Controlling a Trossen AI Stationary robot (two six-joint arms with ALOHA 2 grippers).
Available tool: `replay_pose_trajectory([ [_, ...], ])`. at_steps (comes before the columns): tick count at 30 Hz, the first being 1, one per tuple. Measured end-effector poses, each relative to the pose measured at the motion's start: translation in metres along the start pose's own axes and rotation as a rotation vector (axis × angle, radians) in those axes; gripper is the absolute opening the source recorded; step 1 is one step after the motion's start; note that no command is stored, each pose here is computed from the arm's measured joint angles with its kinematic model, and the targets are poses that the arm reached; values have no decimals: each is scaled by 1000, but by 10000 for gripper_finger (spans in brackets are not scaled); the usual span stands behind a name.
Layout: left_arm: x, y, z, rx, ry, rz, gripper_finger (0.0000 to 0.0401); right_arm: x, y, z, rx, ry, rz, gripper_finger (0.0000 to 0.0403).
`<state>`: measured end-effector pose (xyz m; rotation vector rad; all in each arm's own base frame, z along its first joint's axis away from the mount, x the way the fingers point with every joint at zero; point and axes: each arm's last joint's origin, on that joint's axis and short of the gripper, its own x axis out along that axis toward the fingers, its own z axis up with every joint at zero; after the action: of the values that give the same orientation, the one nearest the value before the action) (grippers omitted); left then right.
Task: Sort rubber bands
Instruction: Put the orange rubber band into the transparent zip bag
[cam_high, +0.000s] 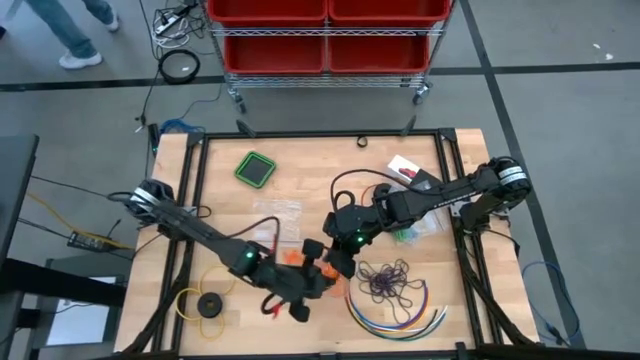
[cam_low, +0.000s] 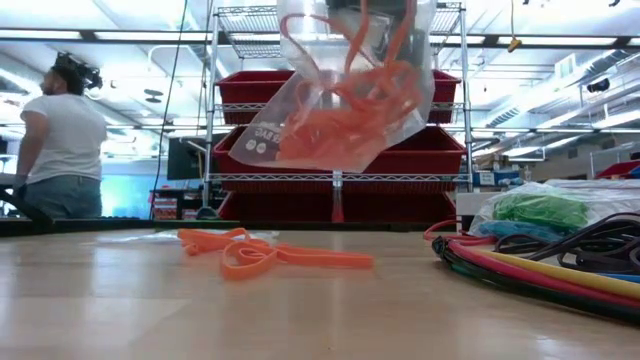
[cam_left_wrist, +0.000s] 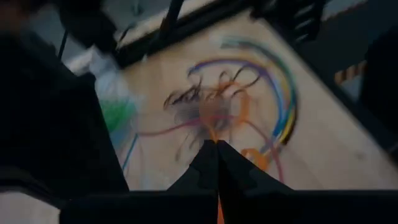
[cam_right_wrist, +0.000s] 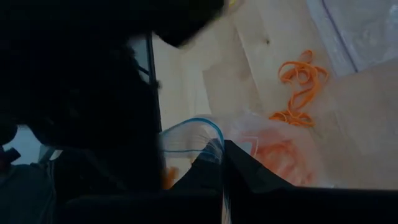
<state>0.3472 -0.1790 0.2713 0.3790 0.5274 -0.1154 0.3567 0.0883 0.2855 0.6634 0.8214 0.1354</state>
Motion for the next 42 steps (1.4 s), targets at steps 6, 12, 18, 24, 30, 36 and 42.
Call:
replay_pose_trajectory([
  [6, 14, 1, 6, 14, 199, 140, 8, 0, 0, 0, -1, -11, -8, 1],
  [12, 17, 3, 13, 11, 338, 219, 16, 0, 1, 0, -2, -13, -7, 1],
  [18, 16, -3, 14, 15, 356, 191, 25, 0, 1, 0, -3, -12, -5, 2],
  [24, 11, -15, 16, 35, 342, 153, 101, 0, 2, -1, -5, -8, -2, 1],
  [30, 8, -16, 17, 39, 337, 175, 185, 0, 2, -1, 5, -8, -2, 4],
  [36, -20, -10, 32, 25, 347, 173, 202, 1, 3, -2, 3, -1, -4, 3],
  [42, -58, -9, 34, -26, 439, 210, 196, 1, 2, -5, 6, 20, -18, 6],
])
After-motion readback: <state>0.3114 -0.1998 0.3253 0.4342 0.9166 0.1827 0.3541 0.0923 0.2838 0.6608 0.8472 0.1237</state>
